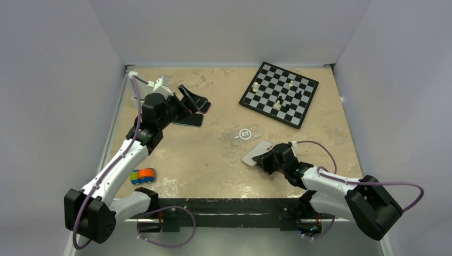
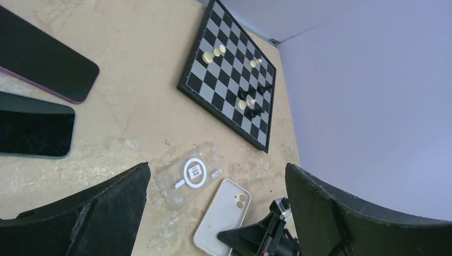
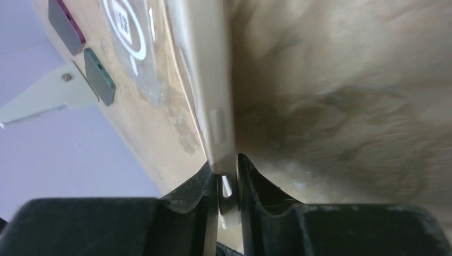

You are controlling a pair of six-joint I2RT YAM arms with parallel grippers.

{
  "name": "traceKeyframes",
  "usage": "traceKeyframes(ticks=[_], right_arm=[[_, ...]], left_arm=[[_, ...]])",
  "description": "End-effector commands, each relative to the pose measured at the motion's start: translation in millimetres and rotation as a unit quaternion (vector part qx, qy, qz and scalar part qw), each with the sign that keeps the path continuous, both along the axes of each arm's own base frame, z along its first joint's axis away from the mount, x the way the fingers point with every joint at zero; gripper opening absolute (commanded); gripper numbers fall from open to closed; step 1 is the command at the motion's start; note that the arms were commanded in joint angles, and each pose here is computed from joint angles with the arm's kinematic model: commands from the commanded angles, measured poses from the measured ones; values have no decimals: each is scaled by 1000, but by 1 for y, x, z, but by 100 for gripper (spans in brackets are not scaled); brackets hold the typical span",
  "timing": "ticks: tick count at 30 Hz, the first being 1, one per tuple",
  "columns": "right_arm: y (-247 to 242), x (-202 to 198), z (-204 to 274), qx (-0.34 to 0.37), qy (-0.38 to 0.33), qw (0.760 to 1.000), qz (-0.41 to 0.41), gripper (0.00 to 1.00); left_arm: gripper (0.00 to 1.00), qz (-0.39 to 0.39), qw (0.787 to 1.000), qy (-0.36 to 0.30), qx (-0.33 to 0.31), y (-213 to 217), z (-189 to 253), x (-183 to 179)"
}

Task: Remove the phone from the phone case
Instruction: Place the phone case at the center of the board.

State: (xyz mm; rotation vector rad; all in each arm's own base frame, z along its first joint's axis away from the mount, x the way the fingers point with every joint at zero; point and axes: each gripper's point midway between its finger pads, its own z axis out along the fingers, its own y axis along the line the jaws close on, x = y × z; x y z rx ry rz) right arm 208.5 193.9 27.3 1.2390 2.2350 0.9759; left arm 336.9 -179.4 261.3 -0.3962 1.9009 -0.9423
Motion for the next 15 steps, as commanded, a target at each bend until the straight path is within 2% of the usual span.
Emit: traceKeyframes(ticks=[1, 5, 8, 10, 15], right_arm=[[24, 12, 24, 7, -32, 998, 52, 28], [48, 17, 41, 24, -57, 992, 109, 55], [72, 20, 59, 50, -102, 979, 167, 73], [80, 20, 62, 46, -109, 973, 198, 79], [76, 11, 58, 28, -122, 967, 223, 84]], left_arm=[[100, -71, 996, -59, 3, -19, 27, -8], [100, -78, 995, -61, 11, -20, 27, -11], [100, -80, 995, -64, 16, -19, 28, -12], [100, -81, 995, -63, 17, -19, 28, -12], [100, -81, 995, -55, 30, -18, 23, -13]])
